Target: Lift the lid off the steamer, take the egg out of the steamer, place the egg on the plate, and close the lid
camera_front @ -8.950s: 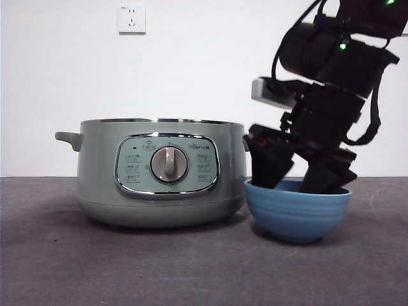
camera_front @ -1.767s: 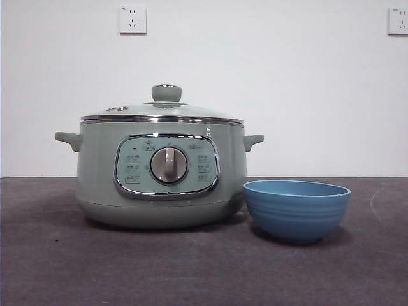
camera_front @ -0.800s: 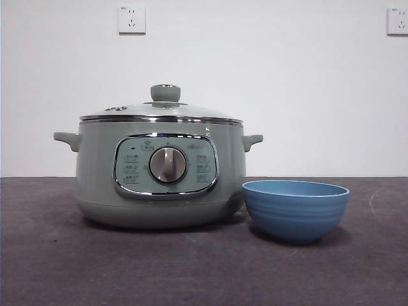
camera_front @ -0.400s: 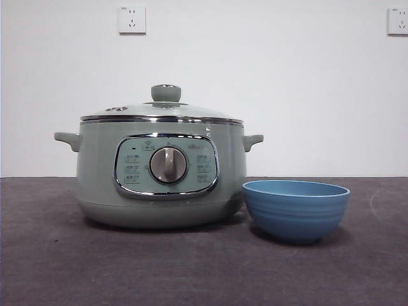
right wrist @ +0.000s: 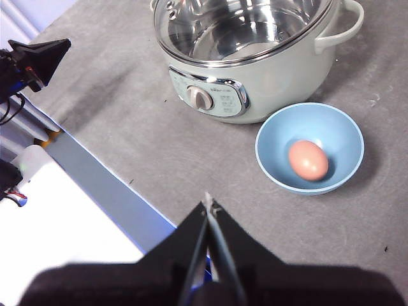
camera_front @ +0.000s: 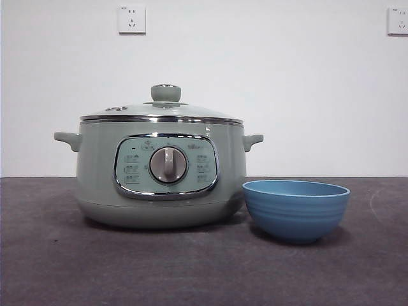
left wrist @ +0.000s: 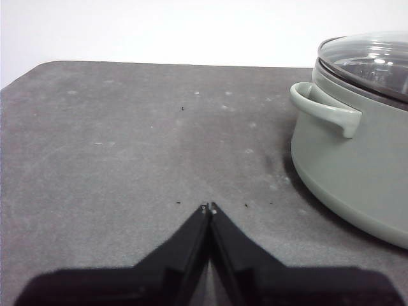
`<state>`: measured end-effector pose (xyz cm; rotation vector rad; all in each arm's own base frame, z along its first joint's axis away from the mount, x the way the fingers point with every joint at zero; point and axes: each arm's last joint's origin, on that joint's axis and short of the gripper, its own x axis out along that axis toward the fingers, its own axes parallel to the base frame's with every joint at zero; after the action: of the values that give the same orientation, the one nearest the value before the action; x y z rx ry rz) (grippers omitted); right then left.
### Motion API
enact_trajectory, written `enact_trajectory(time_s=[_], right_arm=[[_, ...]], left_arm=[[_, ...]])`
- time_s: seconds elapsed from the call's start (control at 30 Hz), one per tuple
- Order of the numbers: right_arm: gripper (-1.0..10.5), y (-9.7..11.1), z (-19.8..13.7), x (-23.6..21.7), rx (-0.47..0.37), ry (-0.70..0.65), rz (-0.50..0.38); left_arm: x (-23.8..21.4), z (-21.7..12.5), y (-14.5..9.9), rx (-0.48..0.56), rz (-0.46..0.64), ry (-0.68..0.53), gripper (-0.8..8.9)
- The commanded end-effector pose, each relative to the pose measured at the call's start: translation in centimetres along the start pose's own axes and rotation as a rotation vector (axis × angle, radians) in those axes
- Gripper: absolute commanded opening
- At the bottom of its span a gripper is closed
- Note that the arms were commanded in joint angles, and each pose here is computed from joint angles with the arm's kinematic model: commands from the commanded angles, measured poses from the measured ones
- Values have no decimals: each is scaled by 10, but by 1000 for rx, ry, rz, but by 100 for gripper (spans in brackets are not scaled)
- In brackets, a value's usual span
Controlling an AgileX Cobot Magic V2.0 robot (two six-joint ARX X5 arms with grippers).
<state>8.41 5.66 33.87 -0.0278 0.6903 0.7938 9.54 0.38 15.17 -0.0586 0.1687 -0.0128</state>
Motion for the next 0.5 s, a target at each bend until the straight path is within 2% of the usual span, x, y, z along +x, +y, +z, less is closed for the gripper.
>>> enact_trajectory(time_s=[0.03,0.3,0.43,0.5], right_arm=[[0,0,0,0,-7,-2,-1],[0,1,-1,0,-8,-3,2],[0,1,-2,-11,-125,-67,-60],[0,0,-3,-18,-138,-125,-98]], left_arm=[[1,-4,1,-8,5,8,-4],[1,-4,1,-8,5,8,-4],[1,-4,1,-8,5,8,-4],[1,-4,1,-8,5,8,-4]])
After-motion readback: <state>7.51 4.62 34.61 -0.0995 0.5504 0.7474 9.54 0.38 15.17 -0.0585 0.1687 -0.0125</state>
